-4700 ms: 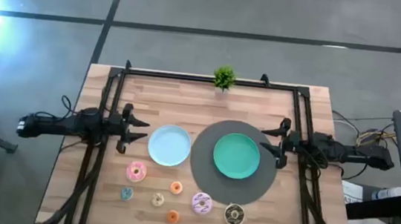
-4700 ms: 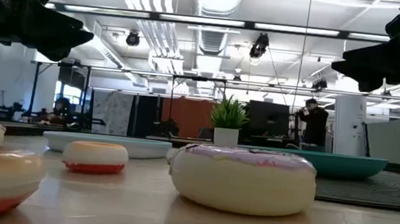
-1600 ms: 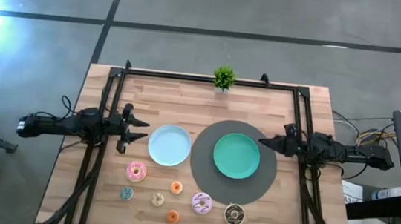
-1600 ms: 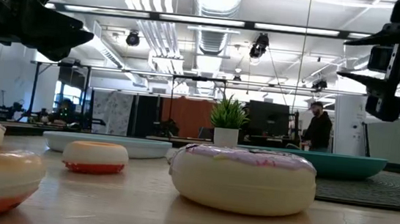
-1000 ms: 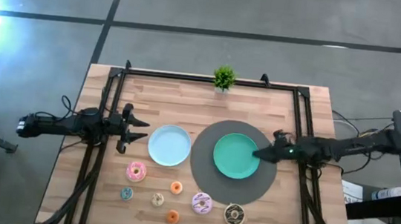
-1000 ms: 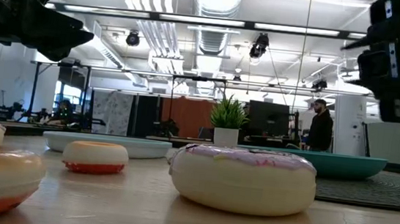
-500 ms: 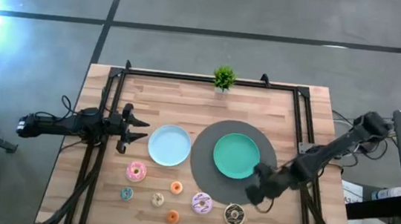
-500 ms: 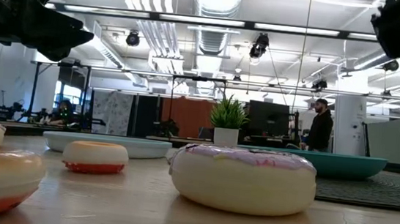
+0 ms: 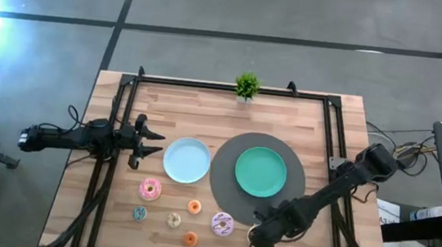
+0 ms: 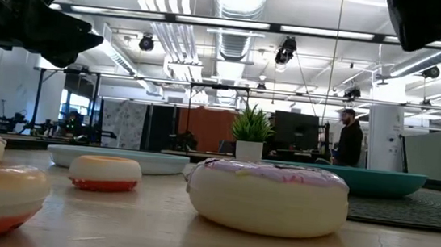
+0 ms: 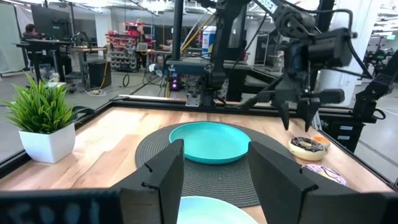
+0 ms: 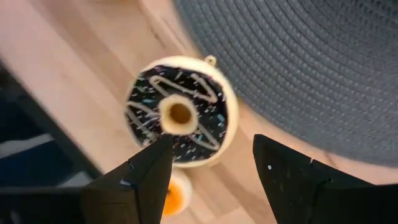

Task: Pick & Place donuts
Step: Put the big black donut on the green plate

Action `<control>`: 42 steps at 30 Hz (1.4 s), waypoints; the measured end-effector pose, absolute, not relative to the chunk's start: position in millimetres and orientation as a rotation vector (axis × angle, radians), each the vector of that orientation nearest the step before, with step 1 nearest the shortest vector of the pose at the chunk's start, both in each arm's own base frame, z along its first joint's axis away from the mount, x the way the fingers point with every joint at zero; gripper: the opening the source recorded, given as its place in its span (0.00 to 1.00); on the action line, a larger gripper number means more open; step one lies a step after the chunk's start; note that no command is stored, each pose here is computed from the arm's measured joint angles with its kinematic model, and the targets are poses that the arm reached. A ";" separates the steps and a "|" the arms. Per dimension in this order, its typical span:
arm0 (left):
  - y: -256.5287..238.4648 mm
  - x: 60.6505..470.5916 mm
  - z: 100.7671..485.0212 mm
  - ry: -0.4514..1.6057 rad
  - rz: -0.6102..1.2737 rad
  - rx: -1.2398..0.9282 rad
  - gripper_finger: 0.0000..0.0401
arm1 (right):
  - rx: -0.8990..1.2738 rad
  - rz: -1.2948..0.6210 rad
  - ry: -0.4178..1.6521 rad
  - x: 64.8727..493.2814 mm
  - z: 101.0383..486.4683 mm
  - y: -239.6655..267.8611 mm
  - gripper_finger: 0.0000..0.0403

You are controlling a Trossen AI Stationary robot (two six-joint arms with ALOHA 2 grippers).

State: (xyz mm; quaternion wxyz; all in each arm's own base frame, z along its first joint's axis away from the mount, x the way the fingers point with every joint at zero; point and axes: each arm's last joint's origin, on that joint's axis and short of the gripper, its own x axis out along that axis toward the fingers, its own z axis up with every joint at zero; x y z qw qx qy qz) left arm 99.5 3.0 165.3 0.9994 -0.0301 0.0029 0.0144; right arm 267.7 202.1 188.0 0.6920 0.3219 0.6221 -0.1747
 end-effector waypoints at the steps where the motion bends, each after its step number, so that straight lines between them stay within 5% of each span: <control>1: 3.0 99.5 165.2 0.006 0.029 -0.060 0.38 | 0.709 -0.392 1.397 268.5 185.7 202.7 0.53; 26: 3.0 100.2 164.4 0.017 0.029 -0.060 0.38 | 0.703 -0.396 1.404 273.5 145.0 200.6 0.52; 30: 3.0 100.3 164.3 0.019 0.029 -0.060 0.38 | 0.727 -0.396 1.391 276.9 149.7 202.3 0.41; 37: 3.0 100.3 164.3 0.019 0.029 -0.060 0.38 | 0.718 -0.310 1.340 289.5 172.0 208.2 0.07; 42: 3.0 100.3 164.3 0.019 0.029 -0.060 0.38 | 0.657 -0.478 1.262 289.0 206.6 188.3 0.05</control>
